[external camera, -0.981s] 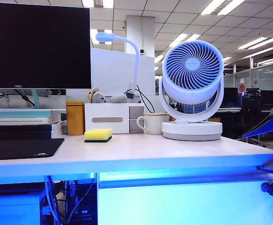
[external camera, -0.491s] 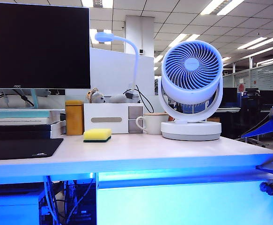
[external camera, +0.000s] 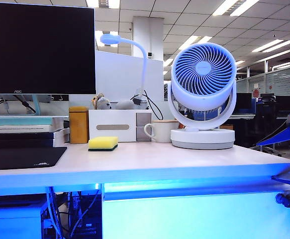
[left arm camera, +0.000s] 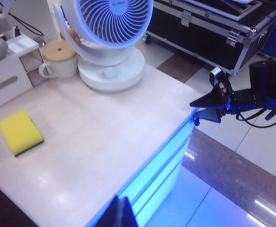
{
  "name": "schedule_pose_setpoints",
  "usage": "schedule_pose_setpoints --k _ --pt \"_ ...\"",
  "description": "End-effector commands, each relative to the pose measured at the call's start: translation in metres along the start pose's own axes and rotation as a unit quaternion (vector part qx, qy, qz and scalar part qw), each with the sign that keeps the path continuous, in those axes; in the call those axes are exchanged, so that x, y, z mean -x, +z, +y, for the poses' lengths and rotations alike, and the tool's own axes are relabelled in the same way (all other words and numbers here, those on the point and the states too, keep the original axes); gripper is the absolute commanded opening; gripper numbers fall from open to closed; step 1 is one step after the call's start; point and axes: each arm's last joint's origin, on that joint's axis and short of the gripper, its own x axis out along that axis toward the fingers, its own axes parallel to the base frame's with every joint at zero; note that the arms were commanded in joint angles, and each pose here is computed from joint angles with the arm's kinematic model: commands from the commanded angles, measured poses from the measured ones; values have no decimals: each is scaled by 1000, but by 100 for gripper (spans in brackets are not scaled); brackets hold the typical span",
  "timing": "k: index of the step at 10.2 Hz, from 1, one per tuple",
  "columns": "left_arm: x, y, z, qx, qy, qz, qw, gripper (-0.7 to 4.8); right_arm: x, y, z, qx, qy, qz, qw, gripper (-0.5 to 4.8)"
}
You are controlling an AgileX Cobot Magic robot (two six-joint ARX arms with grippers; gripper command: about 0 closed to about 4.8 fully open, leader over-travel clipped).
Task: Open the drawer, place the cleaning sponge inside, then close the drawer.
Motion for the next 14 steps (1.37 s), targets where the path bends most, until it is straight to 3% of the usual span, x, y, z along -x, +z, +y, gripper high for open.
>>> schedule_pose_setpoints --k 1,11,14 --pt "2 0 0 0 -1 5 1000 -5 0 15 20 99 60 -6 993 462" --pt "2 0 0 -3 0 1 1000 -5 0 13 18 101 60 3 993 462" --pt "2 0 0 0 -1 1 1000 -5 1 10 18 89 81 34 992 462"
